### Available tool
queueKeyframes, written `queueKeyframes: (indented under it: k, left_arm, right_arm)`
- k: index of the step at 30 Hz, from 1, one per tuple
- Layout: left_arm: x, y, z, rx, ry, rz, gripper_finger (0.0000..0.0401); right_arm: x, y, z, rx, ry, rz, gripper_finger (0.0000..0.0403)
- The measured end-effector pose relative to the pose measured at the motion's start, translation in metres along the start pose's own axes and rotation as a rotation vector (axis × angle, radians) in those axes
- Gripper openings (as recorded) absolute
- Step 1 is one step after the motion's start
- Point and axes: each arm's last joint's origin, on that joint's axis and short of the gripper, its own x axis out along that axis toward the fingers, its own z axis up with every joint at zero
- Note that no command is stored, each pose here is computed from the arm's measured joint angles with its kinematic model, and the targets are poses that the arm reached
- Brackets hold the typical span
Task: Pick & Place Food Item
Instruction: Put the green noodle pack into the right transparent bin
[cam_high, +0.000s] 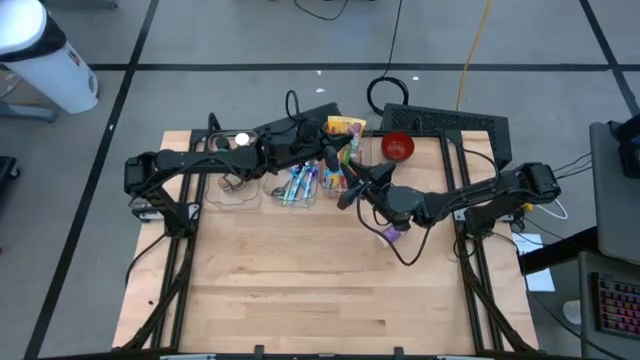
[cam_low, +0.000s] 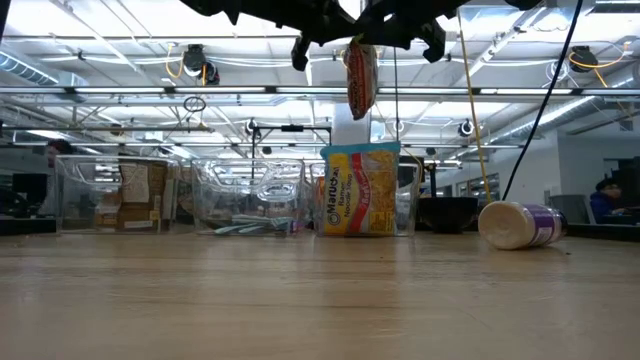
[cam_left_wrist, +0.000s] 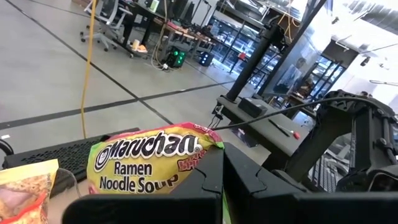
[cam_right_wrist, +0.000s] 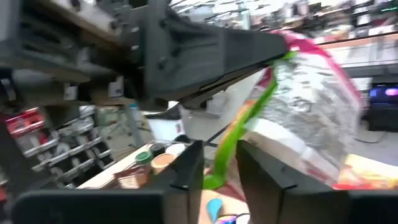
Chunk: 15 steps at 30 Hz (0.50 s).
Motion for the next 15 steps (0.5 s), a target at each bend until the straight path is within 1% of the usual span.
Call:
queueKeyframes:
  k: [3,7,9,15]
  left_arm:
    - [-0.0001,-0.0007,-0.0004,0.000,0.001,-0.002,0.0000]
    - [-0.0002,-0.0014,-0.0010,0.000,0.004,-0.003,0.0000]
    - [-0.0002,-0.0013,-0.0014,0.001,0.009,-0.004,0.0000]
    - [-0.0005,-0.0030,-0.0024,0.000,0.012,-0.006,0.0002]
  right_arm:
    - [0.0000,0.0009,-0.0004,0.007,0.009,0.031,0.0057]
    - [0.0000,0.0019,-0.0005,0.047,0.019,0.067,0.0012]
    - [0.0001,0.0023,-0.0007,0.051,0.024,0.082,0.0004]
    - [0.0000,0.0021,-0.0020,0.041,0.035,0.086,0.0001]
